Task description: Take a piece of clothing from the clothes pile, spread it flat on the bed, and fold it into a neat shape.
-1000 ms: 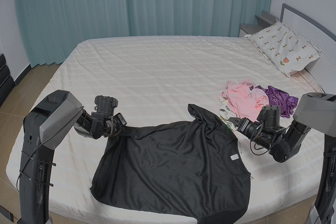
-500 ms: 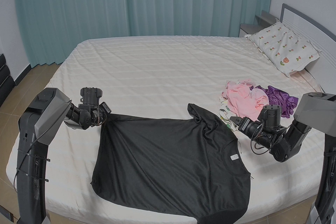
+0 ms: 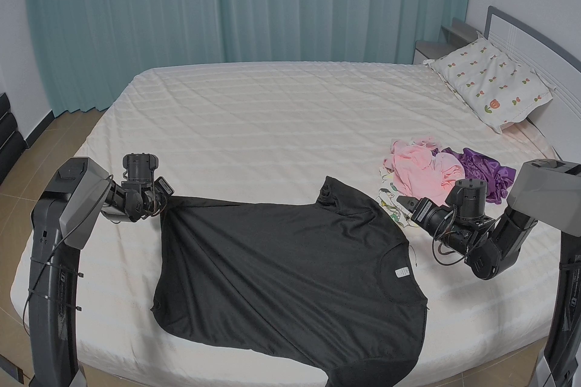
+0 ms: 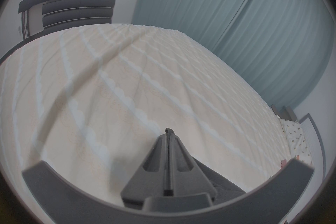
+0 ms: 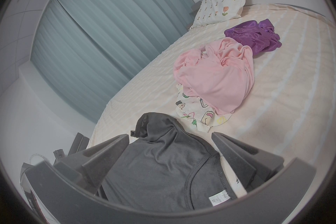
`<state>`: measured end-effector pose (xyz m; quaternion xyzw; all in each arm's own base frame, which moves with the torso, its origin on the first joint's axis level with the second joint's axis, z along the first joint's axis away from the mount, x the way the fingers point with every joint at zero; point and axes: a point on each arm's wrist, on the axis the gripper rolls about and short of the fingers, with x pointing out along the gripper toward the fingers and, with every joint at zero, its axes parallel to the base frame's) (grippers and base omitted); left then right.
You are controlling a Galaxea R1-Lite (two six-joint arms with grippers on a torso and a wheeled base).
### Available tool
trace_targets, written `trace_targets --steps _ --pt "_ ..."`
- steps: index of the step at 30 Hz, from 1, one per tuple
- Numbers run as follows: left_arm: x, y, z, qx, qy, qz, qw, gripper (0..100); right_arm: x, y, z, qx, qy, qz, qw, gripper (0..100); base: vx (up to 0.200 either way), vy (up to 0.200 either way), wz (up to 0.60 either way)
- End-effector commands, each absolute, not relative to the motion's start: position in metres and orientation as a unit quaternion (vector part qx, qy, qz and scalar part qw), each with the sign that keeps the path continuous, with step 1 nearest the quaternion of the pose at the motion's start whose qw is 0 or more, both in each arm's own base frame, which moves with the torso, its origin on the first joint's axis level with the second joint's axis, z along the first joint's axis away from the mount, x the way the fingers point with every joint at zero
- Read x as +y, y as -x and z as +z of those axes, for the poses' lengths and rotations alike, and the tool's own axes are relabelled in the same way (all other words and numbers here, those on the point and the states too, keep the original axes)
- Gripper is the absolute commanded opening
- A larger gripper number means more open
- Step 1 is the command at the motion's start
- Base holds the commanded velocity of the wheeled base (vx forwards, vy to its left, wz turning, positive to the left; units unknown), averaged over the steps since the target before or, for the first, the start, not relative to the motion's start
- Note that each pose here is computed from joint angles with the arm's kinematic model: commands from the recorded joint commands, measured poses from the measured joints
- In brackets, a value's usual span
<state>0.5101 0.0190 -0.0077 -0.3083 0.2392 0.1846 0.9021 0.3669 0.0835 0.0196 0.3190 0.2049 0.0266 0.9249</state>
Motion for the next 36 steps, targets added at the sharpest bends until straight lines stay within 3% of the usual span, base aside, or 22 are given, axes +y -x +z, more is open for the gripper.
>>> trace_targets --steps 1,10,17,26,36 --pt "0.026 -0.509 -0.007 0.241 0.310 0.192 0.899 100 0.083 -0.366 0.018 0.208 -0.318 0.025 0.925 100 0.000 0.000 0.00" --pt "0.028 -0.491 0.021 0.255 0.316 0.188 0.894 100 0.080 -0.356 0.022 0.213 -0.317 0.023 0.924 100 0.000 0.000 0.00" --pt "0.017 -0.413 0.057 0.316 0.352 0.102 0.875 100 0.075 -0.326 0.032 0.235 -0.323 0.033 0.916 100 0.000 0.000 0.00" --pt "0.005 -0.319 0.024 0.401 0.333 0.053 0.852 100 0.069 -0.299 0.024 0.248 -0.330 0.027 0.910 100 0.000 0.000 0.00" --pt "0.000 -0.263 -0.009 0.454 0.278 0.041 0.846 100 0.067 -0.289 0.021 0.252 -0.329 0.027 0.910 100 0.000 0.000 0.00"
